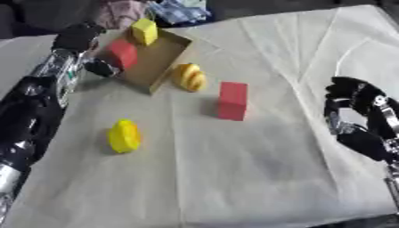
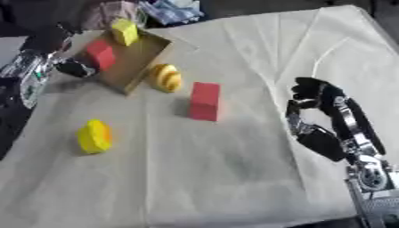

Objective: Pick up objects on the table and place them in the box.

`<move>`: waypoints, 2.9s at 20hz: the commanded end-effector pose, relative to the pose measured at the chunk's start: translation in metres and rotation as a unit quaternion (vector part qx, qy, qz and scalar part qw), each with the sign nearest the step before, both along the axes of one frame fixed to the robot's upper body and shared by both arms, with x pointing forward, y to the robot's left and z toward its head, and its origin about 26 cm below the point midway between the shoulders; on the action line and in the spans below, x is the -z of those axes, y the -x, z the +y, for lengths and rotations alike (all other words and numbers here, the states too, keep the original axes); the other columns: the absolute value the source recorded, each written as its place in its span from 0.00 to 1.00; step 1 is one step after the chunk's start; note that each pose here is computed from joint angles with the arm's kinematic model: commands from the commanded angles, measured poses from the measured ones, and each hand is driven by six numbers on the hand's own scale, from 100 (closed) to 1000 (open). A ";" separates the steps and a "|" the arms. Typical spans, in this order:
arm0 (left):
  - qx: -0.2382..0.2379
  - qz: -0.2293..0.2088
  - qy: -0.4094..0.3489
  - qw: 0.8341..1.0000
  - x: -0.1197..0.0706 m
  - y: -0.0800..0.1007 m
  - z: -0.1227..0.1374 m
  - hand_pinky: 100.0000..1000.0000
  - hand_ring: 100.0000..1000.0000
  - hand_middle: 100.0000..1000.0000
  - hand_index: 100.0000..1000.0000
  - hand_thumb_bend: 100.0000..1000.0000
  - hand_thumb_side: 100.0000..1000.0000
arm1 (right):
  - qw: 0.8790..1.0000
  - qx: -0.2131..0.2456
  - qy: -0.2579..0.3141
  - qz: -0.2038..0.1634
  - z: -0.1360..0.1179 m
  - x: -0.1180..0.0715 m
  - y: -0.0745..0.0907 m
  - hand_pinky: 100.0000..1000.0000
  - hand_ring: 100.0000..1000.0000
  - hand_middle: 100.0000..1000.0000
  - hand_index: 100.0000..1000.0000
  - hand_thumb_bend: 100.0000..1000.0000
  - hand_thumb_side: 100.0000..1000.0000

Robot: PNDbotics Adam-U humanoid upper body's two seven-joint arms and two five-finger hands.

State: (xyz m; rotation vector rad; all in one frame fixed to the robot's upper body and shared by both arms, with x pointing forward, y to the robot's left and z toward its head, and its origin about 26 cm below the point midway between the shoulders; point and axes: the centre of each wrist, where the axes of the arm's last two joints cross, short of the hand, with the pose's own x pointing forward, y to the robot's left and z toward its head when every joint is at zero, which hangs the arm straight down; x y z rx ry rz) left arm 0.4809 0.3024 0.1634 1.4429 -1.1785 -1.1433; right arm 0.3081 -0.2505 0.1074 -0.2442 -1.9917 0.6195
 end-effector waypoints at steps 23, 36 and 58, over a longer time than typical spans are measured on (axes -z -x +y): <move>0.323 0.305 -0.073 0.893 -0.078 0.113 -0.029 0.72 0.65 0.68 0.76 0.38 0.18 | 0.999 0.023 0.001 -0.026 -0.007 -0.013 -0.004 0.66 0.70 0.67 0.81 0.00 0.20; 0.329 0.398 -0.074 0.853 -0.033 0.102 -0.033 0.72 0.67 0.72 0.81 0.41 0.18 | 0.999 0.022 0.001 -0.025 -0.007 -0.013 -0.003 0.66 0.70 0.67 0.81 0.00 0.20; 0.221 0.172 -0.002 0.960 -0.063 0.041 -0.036 0.62 0.53 0.53 0.60 0.27 0.07 | 1.000 0.016 -0.001 -0.017 -0.005 -0.009 -0.002 0.66 0.70 0.67 0.81 0.00 0.21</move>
